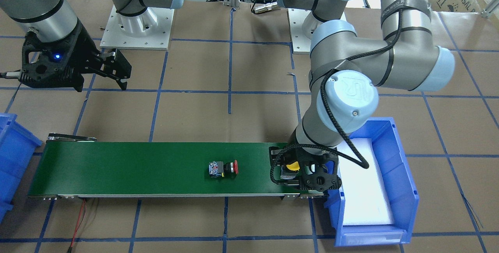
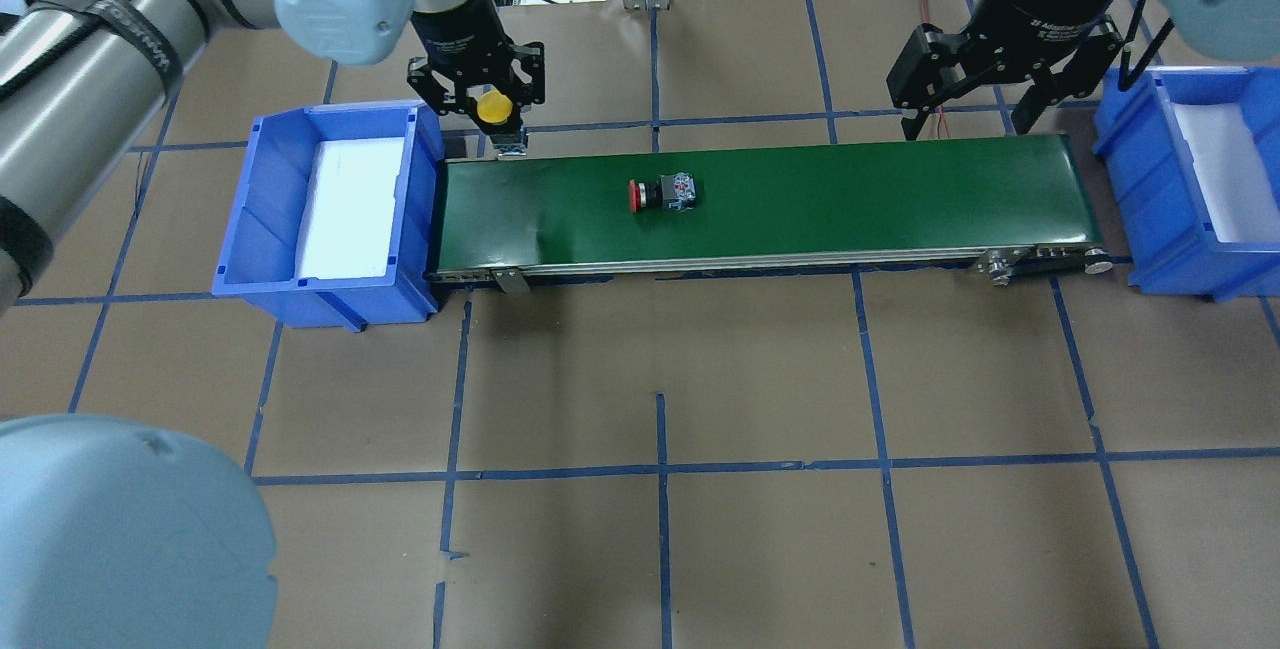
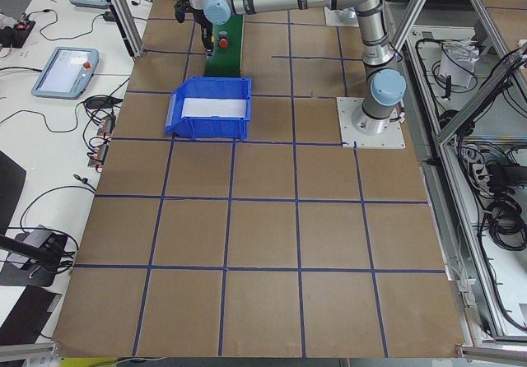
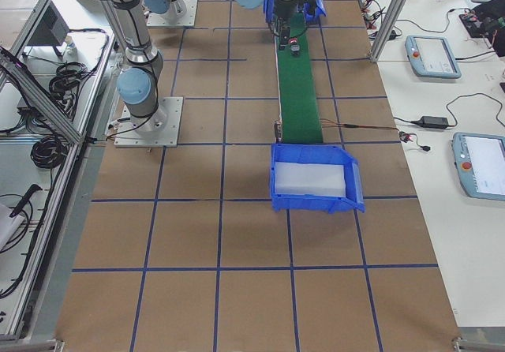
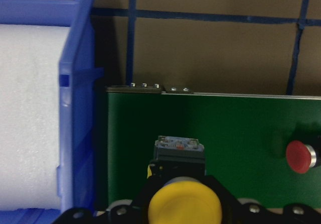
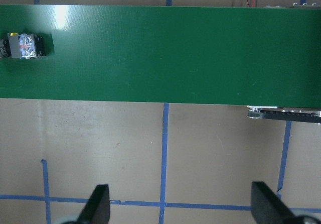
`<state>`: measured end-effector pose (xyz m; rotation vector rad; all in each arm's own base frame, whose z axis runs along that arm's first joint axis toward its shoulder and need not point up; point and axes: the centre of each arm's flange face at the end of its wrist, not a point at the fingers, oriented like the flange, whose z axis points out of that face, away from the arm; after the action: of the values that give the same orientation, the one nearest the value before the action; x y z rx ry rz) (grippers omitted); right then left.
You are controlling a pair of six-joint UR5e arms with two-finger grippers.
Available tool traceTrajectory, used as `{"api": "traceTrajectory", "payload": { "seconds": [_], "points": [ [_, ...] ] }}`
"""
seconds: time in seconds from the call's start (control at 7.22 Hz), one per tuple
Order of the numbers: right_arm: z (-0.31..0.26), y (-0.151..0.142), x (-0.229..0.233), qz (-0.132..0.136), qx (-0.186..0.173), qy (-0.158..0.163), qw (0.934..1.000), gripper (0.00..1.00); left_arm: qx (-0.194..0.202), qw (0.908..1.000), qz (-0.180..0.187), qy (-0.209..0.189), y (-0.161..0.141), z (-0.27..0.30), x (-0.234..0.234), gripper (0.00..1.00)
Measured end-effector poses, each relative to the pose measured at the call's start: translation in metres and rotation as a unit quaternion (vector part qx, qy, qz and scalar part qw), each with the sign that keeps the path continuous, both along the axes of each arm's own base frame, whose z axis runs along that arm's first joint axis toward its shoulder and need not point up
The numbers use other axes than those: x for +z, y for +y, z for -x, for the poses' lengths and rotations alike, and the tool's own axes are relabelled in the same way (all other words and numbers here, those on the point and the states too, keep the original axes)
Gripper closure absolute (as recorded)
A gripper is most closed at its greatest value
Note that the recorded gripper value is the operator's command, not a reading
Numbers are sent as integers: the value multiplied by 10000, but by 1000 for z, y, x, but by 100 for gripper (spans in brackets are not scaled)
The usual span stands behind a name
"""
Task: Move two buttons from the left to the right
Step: 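Lower the yellow button onto the belt and open the left gripper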
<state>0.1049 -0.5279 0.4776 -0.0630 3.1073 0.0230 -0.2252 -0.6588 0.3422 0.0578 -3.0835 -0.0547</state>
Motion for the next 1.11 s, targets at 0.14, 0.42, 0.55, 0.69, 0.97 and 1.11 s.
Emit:
{"api": "traceTrajectory", "payload": {
  "seconds": [0.14,0.42,0.55,0.69,0.97,1.11],
  "points": [
    [1,0,-1,-12,-3,1,10000,0,51,10000,-38,-9,0,13,-20,69],
    [3,-1,-2,-32,33,2,10000,0,201,9997,-109,-36,8,35,-43,68],
    [7,-1,-2,-38,60,-3,10000,0,204,9998,-76,-41,12,43,-47,64],
    [11,-2,-2,-39,81,-6,10000,0,194,9997,-101,-51,19,46,-51,57],
    [15,-3,-2,-32,266,-12,9996,0,194,9996,-179,-67,30,44,-56,5],
    [16,-3,-2,-27,399,-16,9992,0,220,9995,-203,-64,30,43,-59,0]
  ]
}}
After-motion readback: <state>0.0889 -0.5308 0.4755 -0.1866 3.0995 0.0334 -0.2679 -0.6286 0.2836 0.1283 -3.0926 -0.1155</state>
